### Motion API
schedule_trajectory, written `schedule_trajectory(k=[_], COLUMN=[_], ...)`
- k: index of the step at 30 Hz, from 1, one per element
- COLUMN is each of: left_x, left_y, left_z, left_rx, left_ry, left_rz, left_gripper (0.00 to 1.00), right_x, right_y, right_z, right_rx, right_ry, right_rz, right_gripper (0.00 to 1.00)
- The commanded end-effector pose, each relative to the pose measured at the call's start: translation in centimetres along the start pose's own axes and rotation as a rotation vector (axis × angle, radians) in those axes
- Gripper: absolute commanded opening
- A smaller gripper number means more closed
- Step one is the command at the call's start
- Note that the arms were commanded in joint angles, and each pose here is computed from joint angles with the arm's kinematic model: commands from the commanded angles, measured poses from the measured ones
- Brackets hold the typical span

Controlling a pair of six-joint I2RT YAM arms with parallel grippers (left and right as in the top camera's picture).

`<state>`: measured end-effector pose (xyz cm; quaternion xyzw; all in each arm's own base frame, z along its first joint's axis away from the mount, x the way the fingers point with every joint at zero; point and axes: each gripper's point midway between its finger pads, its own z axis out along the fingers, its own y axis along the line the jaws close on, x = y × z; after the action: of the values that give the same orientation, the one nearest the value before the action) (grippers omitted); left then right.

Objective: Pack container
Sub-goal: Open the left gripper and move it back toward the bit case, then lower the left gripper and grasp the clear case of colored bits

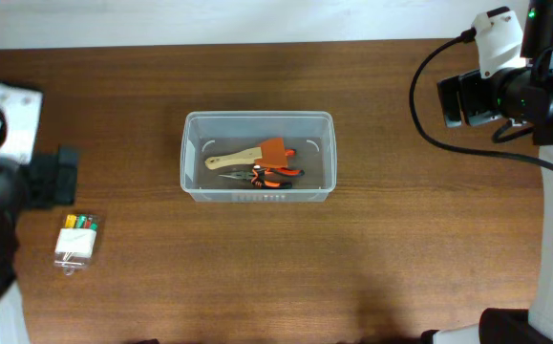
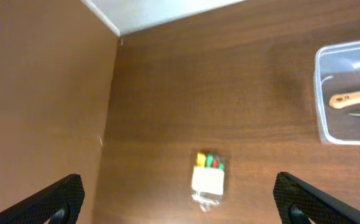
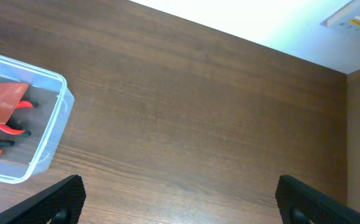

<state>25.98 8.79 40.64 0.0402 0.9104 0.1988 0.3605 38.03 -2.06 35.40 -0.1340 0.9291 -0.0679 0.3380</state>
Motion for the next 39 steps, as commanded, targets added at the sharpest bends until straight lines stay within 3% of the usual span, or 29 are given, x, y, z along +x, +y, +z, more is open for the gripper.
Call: schedule_trajectory(k=[1,12,22,27,33,39], left_x=[3.4,11.6,18.5,21.7,22.7,24.3], left_y=[-1.0,-3.1,-4.2,-5.2,-5.6,-4.2], left_z=[2.0,13.6,23.3,26.2,27.8,28.7], left_rx=[0.036,0.122,0.337,0.385,0.395,0.311], left_ry=[0.075,0.279,0.569,0.687,0.714,0.776], left_rz=[-0.11,-0.163,-0.164,-0.141,-0.139,-0.1], left_gripper=[0.99,0.99,0.99,0.99,0.99,0.99], right_x=[0.2,0.4,0.5,0.5,0.5,0.5], right_y=[-0.4,-0.3,-0.3,-0.3,-0.3,-0.3], right_z=[0.1,0.1,0.1,0.1,0.1,0.1], right_rx=[0.012,0.009,0.009,0.009,0.009,0.009], right_ry=[0.01,0.019,0.02,0.02,0.02,0.02], right_rz=[0.014,0.014,0.013,0.013,0.013,0.013], right_gripper=[0.99,0.99,0.99,0.99,0.98,0.99])
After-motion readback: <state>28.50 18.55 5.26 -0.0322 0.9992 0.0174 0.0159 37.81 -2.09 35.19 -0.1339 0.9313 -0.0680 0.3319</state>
